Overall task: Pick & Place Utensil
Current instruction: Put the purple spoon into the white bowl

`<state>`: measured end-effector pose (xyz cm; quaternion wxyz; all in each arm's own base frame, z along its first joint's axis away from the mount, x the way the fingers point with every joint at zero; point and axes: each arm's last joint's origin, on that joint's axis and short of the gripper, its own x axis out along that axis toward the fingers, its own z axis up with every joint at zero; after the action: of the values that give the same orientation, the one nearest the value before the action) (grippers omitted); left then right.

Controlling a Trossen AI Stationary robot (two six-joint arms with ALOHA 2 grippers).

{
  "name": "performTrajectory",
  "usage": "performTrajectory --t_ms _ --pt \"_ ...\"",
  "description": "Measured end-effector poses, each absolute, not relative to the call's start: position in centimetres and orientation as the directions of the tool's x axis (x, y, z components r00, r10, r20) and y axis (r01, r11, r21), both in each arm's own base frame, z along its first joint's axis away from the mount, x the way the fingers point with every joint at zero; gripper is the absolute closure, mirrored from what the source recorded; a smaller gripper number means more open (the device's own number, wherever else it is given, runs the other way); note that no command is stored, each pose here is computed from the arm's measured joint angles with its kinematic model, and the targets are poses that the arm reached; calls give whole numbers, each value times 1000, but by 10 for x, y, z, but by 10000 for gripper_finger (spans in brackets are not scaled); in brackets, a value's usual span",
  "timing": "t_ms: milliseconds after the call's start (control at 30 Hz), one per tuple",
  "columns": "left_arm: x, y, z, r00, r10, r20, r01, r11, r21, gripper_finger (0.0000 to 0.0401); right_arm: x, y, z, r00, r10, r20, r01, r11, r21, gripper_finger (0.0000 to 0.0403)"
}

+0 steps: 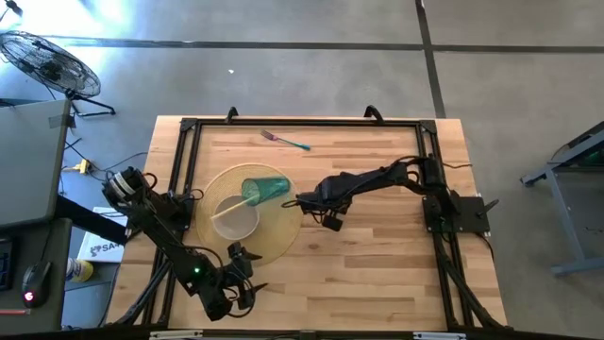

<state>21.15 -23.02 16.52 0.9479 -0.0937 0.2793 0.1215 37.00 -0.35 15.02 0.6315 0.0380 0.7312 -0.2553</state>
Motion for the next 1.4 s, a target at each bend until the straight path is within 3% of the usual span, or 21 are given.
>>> performTrajectory --t_ms 300,733,1000,1233,1400 --pt "205 -224 185 838 198 -509 -295 948 -116 27 368 -1 165 -148 -299 -943 402 853 -333 402" --pt "193 -205 224 877 276 -394 -356 923 -148 27 345 27 242 102 -433 -895 575 761 -302 399" --pt "192 -204 224 874 272 -403 -358 920 -156 27 328 24 253 15 -573 -820 701 591 -400 394" --pt "172 -207 231 877 224 -424 -305 943 -132 27 316 54 254 27 -653 -757 741 522 -423 355" --pt "165 -210 233 887 206 -414 -280 951 -128 27 307 64 230 15 -657 -754 824 435 -363 316"
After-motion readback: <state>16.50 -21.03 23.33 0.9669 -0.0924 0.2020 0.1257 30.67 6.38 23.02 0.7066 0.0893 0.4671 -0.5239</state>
